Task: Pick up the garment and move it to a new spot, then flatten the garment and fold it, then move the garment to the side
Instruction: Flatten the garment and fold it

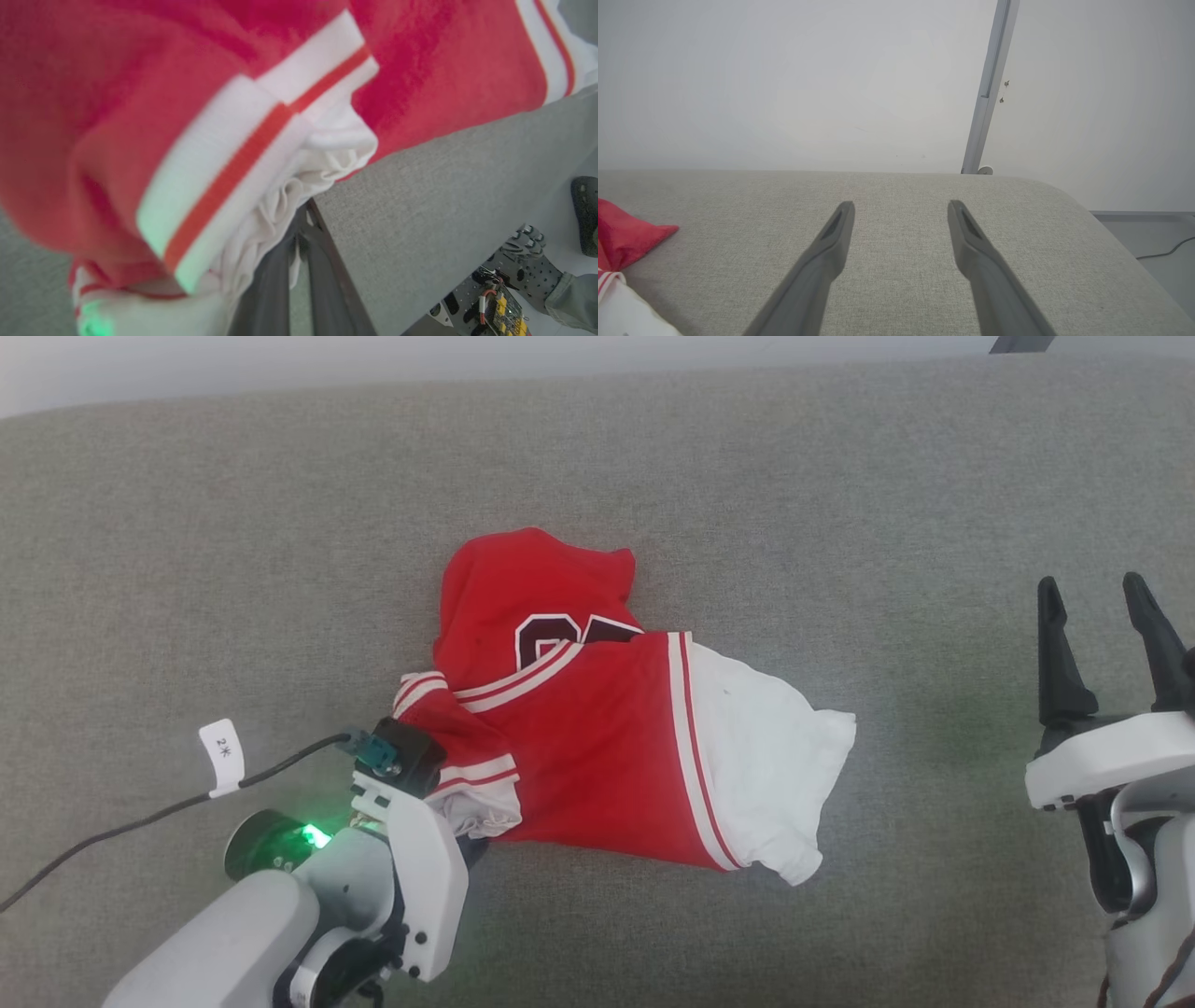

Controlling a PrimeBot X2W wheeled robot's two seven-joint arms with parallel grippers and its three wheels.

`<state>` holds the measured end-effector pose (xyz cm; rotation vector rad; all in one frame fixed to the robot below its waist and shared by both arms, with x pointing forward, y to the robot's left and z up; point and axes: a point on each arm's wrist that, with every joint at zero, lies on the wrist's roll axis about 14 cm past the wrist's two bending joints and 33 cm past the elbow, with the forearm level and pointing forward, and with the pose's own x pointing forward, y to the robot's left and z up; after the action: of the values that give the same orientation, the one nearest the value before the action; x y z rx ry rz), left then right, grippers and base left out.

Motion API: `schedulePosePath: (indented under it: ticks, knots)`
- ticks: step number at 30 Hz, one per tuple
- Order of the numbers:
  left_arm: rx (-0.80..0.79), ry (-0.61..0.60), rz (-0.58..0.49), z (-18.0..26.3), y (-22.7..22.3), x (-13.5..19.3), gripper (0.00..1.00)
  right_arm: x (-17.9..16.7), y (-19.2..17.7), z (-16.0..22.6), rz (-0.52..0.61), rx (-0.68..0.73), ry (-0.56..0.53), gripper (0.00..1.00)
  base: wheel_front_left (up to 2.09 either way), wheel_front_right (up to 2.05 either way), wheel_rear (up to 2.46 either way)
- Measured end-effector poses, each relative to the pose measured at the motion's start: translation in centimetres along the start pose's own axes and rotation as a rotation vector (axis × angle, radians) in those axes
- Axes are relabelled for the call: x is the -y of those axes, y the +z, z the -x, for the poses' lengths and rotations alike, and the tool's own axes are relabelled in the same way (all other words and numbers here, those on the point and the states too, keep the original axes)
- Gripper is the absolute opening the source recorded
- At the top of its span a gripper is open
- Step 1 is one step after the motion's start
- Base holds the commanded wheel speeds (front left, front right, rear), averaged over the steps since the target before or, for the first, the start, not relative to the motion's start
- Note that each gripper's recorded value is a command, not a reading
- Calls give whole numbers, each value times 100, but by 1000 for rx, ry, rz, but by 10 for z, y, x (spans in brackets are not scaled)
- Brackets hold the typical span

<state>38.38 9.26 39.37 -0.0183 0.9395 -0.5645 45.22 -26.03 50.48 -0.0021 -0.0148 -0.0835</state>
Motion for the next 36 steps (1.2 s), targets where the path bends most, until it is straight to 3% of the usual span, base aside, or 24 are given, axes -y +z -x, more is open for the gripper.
schedulePosePath:
  ticks: [2,3,4,5,28,36]
  knots:
    - [-4,5,-1,-3,0,-3,73,0,0,0,-1,2,-1,100,0,0,0]
    - [-4,9,-5,-3,1,-4,79,0,1,0,-1,3,-1,100,0,0,0]
    - [1,15,-1,-3,2,-7,97,0,1,0,-2,5,-1,100,0,0,0]
    - [7,17,-7,-2,4,-7,100,0,2,0,-3,8,-1,100,0,0,0]
    - [79,171,-200,67,20,-17,100,-18,19,9,-21,45,45,100,0,0,0]
    - [96,212,-255,72,26,-27,100,-19,16,8,-23,38,48,100,0,0,0]
